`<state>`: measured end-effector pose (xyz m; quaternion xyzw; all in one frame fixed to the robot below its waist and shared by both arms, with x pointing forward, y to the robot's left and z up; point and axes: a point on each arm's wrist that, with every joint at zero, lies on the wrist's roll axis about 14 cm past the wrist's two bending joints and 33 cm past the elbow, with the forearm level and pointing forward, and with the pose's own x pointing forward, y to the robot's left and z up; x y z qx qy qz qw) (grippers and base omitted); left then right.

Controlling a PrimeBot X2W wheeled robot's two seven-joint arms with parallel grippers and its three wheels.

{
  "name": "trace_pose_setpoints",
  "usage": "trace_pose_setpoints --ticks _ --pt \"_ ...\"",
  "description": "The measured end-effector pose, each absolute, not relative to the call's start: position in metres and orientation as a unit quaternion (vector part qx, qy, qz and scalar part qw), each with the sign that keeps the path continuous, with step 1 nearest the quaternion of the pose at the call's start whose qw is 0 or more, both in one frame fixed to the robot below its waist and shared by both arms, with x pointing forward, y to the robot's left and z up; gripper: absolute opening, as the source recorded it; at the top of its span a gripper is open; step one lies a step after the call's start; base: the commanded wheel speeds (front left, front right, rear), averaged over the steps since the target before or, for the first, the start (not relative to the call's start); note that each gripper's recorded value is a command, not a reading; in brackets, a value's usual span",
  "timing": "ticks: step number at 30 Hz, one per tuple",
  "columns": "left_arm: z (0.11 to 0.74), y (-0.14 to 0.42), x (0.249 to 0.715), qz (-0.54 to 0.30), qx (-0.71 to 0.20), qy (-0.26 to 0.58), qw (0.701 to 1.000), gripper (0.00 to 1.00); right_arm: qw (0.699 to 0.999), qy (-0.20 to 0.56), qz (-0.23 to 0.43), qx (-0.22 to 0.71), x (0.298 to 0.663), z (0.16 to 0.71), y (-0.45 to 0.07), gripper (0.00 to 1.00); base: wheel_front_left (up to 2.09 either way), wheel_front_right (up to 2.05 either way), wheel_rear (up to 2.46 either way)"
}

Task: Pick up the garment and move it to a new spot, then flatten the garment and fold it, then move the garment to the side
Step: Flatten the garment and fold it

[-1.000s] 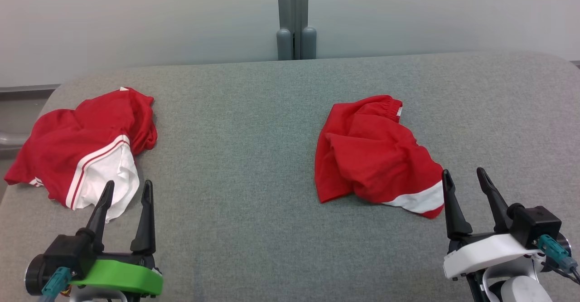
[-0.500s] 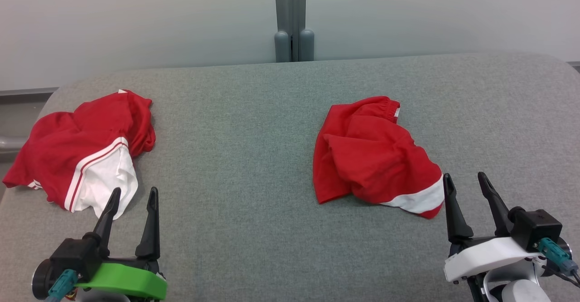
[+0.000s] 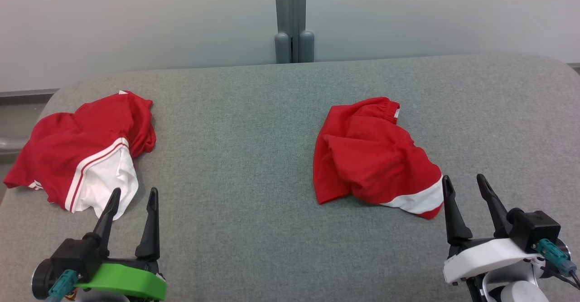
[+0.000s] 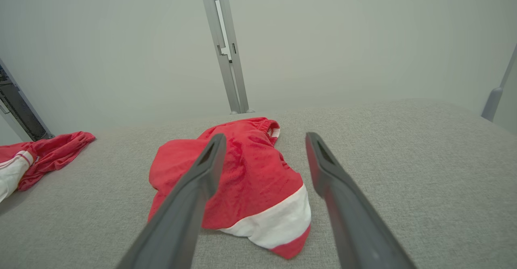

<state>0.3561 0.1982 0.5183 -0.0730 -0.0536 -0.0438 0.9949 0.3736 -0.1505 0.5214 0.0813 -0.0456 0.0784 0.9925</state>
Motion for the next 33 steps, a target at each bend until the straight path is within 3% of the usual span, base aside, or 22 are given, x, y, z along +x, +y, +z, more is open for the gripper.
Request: trace_pose_setpoints --ticks 20,33 --pt "0.514 0.204 0.356 -0.035 -0.069 -0.048 0.996 1.0 0.994 -0.04 0.072 0.078 0.377 0.518 -0.156 1.0 0.0 0.0 0.0" --pt "0.504 0.209 0.365 -0.027 -0.059 -0.032 0.997 1.0 0.996 -0.029 0.088 0.0 0.432 0.526 -0.172 1.0 0.0 0.0 0.0"
